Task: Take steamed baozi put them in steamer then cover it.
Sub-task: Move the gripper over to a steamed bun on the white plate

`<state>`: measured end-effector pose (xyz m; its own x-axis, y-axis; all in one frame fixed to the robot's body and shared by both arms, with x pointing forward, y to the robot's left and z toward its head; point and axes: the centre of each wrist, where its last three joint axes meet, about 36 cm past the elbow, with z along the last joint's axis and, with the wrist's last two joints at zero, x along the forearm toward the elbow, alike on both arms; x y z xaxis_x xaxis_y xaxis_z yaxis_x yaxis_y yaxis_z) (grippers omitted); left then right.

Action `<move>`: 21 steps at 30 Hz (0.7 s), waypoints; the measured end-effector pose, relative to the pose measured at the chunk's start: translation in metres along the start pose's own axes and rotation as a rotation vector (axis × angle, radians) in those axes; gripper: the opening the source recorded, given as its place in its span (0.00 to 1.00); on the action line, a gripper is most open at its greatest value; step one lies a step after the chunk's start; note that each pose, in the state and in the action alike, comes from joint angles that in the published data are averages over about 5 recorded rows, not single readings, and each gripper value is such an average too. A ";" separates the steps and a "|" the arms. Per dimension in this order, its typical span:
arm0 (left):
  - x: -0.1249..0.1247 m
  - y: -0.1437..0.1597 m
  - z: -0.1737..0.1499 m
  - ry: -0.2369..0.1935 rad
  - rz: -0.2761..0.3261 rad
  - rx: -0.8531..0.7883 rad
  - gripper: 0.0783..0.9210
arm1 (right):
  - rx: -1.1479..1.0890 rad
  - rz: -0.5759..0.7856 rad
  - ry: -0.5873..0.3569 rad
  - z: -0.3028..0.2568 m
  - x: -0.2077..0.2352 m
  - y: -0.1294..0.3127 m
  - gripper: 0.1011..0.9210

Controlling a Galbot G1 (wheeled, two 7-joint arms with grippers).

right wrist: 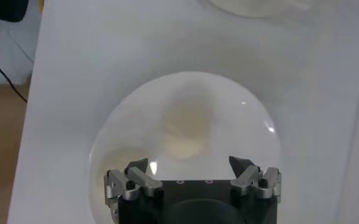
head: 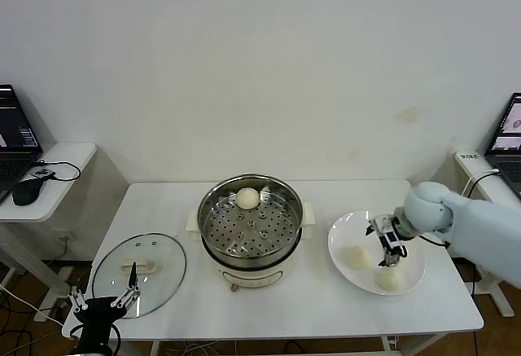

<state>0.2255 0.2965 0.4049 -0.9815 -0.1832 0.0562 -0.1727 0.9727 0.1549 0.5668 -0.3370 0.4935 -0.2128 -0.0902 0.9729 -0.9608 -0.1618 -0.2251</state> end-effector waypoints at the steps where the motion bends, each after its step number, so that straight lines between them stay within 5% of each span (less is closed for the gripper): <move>1: 0.000 0.000 0.000 0.000 -0.001 0.000 0.88 | -0.002 0.000 -0.002 -0.001 -0.003 0.000 0.88; 21: -0.004 0.001 0.004 0.003 -0.011 0.007 0.88 | -0.024 0.006 -0.015 -0.014 -0.047 -0.009 0.83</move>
<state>0.2287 0.2986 0.4013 -0.9792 -0.1946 0.0572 -0.1843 0.9715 0.1488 0.5829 -0.3175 0.4504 -0.2162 -0.1060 0.9706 -0.9635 -0.1373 -0.2297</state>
